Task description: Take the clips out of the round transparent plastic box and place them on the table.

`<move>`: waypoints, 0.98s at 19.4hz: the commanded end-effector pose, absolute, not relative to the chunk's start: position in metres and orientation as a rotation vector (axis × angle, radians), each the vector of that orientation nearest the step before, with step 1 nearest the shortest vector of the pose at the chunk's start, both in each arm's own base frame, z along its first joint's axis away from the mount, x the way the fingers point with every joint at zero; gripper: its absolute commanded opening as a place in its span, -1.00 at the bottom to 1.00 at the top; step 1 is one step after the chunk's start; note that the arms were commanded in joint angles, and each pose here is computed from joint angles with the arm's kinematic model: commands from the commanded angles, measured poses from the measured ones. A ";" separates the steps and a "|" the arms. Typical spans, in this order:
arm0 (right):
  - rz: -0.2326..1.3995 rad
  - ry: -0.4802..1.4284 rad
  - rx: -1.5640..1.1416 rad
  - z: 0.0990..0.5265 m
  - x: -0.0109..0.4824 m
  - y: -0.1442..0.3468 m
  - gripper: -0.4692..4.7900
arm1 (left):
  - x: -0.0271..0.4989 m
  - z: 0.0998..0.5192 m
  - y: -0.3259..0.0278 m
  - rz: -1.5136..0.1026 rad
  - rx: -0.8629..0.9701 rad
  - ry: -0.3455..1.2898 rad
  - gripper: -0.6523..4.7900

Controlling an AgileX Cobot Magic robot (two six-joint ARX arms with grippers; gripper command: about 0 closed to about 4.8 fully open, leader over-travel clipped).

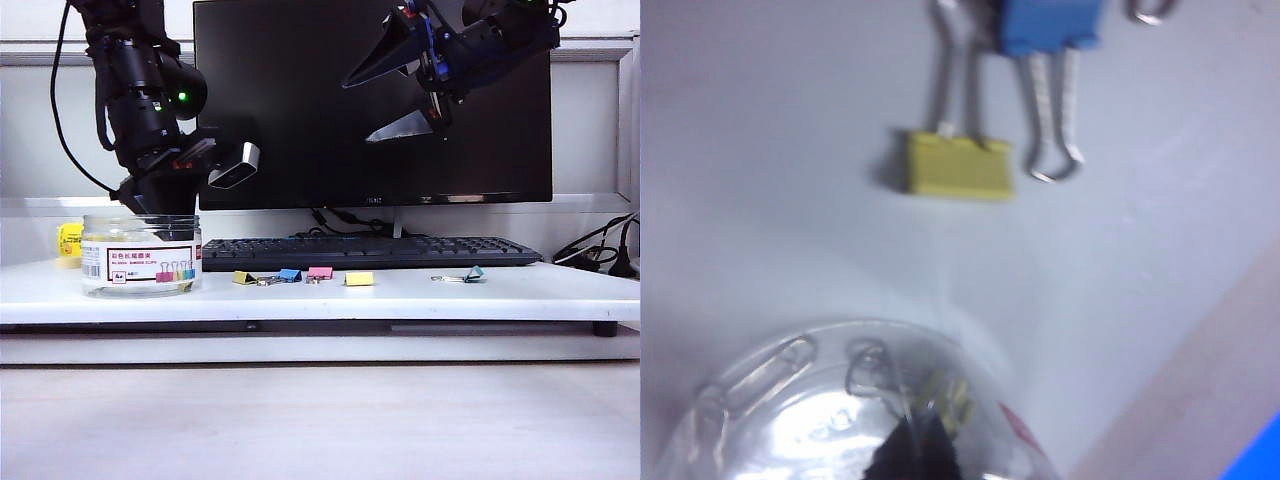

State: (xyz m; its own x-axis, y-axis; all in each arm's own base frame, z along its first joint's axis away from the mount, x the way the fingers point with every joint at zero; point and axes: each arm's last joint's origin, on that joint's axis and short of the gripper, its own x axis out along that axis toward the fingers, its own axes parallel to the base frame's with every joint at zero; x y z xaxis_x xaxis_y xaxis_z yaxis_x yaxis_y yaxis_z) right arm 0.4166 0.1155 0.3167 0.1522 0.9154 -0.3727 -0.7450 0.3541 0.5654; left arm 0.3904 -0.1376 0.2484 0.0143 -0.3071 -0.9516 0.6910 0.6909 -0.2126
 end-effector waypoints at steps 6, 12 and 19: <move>1.224 0.717 0.258 0.321 0.416 0.116 0.81 | 0.392 0.268 -0.132 -0.743 0.376 1.276 -0.77; 1.228 0.720 0.258 0.321 0.416 0.118 0.81 | 0.386 0.280 -0.130 -0.723 0.388 1.275 -0.77; 1.231 0.725 0.262 0.321 0.415 0.118 0.81 | 0.372 0.317 -0.109 -0.653 0.361 1.192 -0.77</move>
